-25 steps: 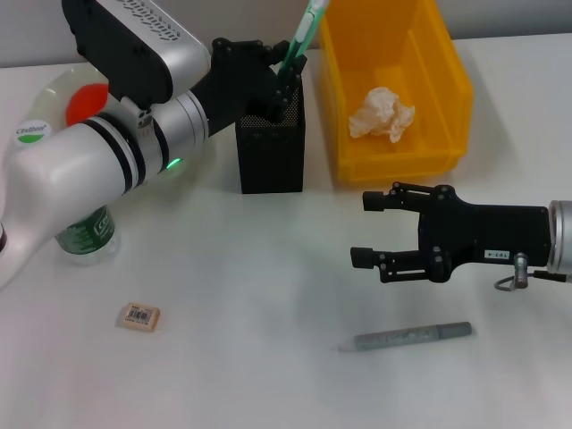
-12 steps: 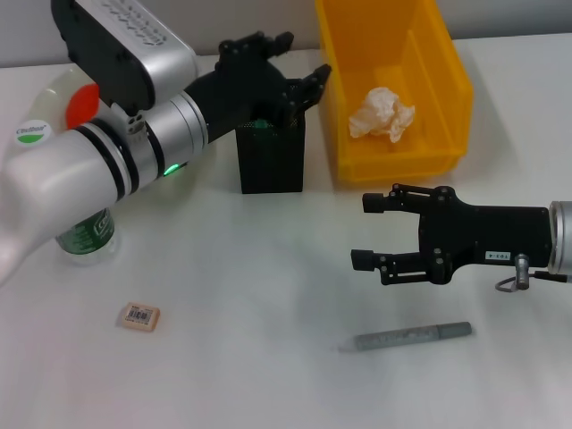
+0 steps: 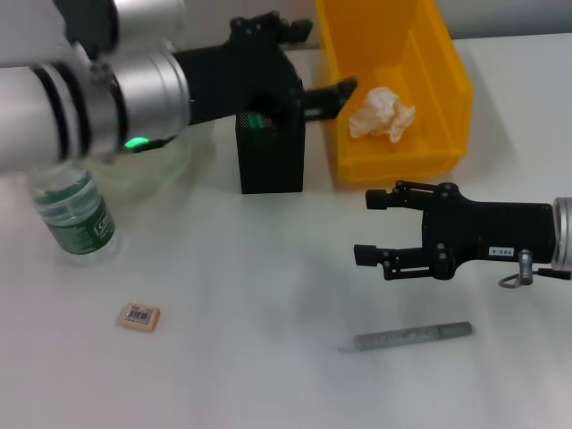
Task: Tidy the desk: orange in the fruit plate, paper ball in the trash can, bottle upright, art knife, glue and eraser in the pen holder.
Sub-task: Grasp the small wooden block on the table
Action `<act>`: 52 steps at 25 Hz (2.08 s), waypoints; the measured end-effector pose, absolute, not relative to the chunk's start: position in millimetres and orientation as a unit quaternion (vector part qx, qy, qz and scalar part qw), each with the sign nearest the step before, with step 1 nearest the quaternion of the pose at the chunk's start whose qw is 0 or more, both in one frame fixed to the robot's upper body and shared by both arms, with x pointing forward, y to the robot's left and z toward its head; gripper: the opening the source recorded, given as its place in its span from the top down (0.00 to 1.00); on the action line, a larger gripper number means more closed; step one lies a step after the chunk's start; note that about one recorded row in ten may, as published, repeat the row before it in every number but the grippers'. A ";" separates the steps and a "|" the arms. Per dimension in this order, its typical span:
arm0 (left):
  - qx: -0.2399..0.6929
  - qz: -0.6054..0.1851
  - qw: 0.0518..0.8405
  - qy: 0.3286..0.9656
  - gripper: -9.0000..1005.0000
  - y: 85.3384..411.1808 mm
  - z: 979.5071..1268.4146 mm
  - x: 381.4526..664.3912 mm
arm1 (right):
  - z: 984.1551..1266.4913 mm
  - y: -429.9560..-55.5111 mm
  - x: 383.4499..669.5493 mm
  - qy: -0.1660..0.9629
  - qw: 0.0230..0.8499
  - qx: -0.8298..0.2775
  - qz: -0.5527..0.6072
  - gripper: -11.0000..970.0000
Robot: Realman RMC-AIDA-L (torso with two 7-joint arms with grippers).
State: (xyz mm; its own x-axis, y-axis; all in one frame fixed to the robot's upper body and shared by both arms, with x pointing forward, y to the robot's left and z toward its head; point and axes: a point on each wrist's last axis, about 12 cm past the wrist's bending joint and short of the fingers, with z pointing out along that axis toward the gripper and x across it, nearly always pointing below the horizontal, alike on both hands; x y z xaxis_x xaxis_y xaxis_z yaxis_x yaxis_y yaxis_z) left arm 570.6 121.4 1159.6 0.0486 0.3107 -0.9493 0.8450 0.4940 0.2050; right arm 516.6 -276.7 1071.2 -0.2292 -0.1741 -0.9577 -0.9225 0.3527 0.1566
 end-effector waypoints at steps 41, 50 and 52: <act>0.704 -0.076 0.061 0.704 0.19 145.9 1183.5 548.3 | 1075.0 -268.0 524.2 0.673 0.450 -0.423 0.406 0.13; 0.723 -0.040 0.036 0.688 0.19 143.8 1175.9 554.2 | 1072.4 -264.1 523.7 0.678 0.443 -0.420 0.409 0.13; 0.722 -0.041 0.031 0.689 0.19 146.1 1170.7 555.8 | 1072.0 -263.1 523.4 0.678 0.442 -0.420 0.411 0.13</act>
State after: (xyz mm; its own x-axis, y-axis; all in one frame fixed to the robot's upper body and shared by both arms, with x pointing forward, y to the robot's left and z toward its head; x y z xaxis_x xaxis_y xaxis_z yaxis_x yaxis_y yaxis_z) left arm 555.8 146.1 1170.7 0.0459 0.9937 -0.1020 0.9988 -0.0475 -0.0131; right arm 523.4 -263.1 1072.0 -0.2561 -0.2057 -0.9445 -0.9323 0.3106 0.1851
